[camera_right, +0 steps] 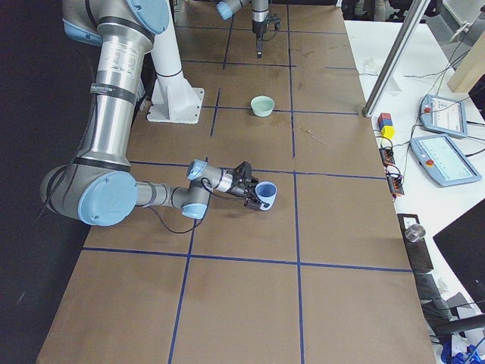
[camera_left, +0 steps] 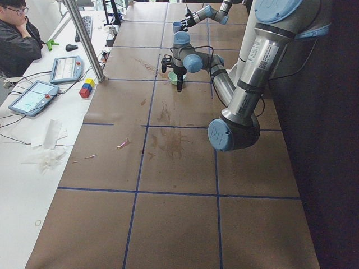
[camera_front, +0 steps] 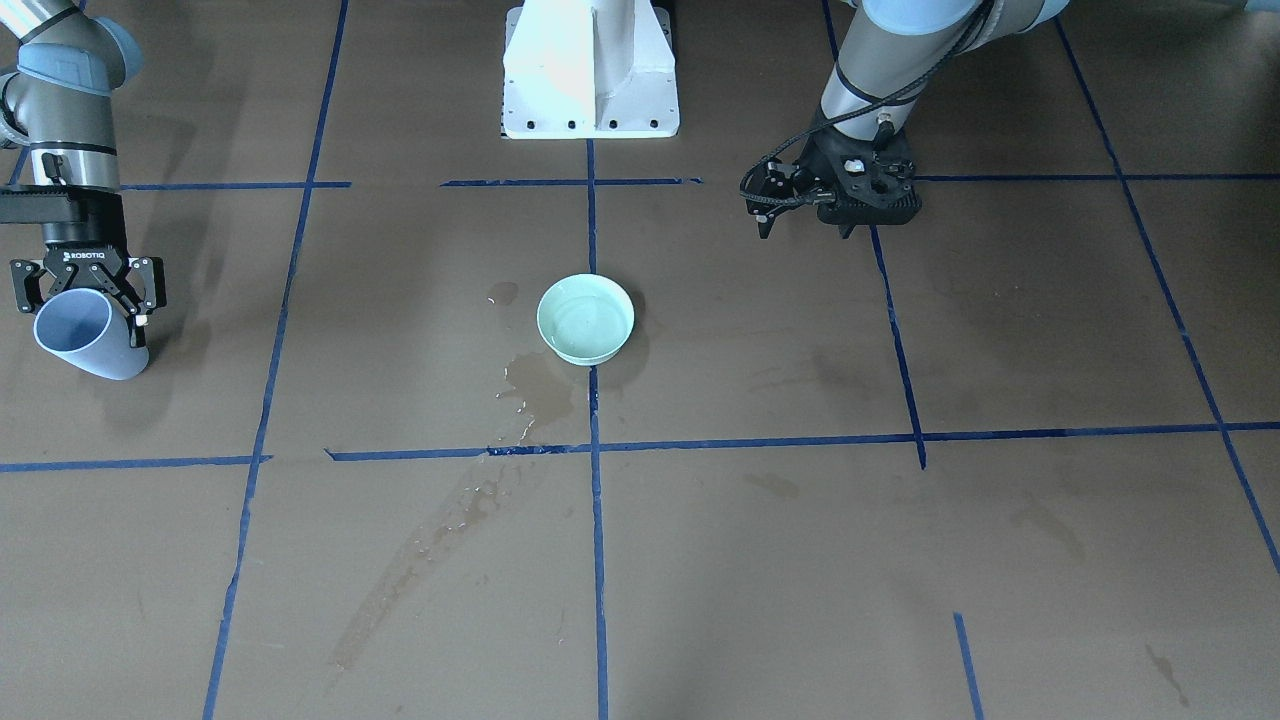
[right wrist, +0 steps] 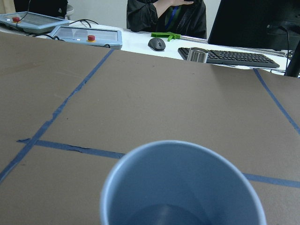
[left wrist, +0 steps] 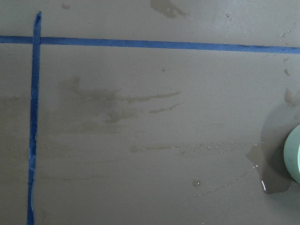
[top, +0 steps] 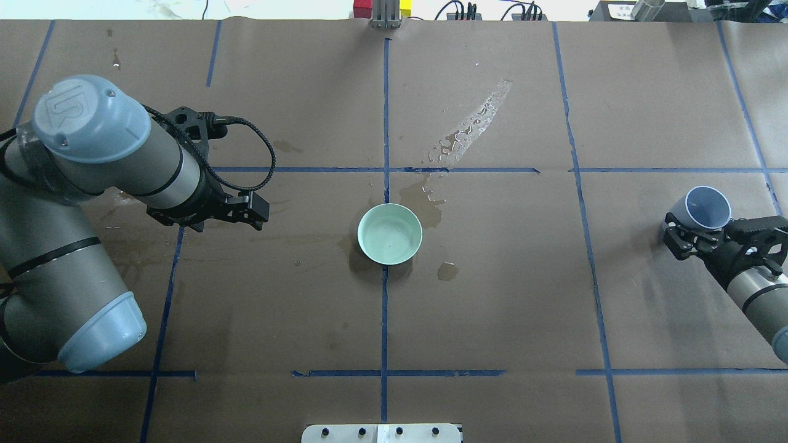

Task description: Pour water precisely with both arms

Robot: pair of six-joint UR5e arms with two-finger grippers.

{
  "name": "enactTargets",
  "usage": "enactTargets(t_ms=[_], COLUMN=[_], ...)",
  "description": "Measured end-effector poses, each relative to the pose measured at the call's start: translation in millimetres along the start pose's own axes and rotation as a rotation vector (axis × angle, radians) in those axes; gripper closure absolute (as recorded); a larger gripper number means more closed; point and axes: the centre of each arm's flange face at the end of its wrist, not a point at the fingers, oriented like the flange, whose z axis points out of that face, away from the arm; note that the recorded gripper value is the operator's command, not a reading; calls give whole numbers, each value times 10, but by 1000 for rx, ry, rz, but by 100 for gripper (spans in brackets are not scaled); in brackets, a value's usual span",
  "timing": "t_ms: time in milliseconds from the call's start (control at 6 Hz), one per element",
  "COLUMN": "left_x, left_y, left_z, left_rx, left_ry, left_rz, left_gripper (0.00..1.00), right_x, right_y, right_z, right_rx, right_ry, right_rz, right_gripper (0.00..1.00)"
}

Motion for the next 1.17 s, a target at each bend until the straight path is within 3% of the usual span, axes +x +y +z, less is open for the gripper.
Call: enactTargets(t_ms=[167,333,1167], left_x=[-2,-4,-14], left_y=[0,-1,-5], left_z=[1,1,3], left_rx=[0,0,0], left_ry=[0,-1,-2], left_rz=[0,0,-2], left_gripper=[0,0,0], right_x=[-7,-14,-21], right_y=[-1,-3,-12], right_z=[0,1,-1], right_rx=[0,0,4], right_ry=[-2,-3,-5], right_rz=[1,2,7], right_gripper=[15,0,0])
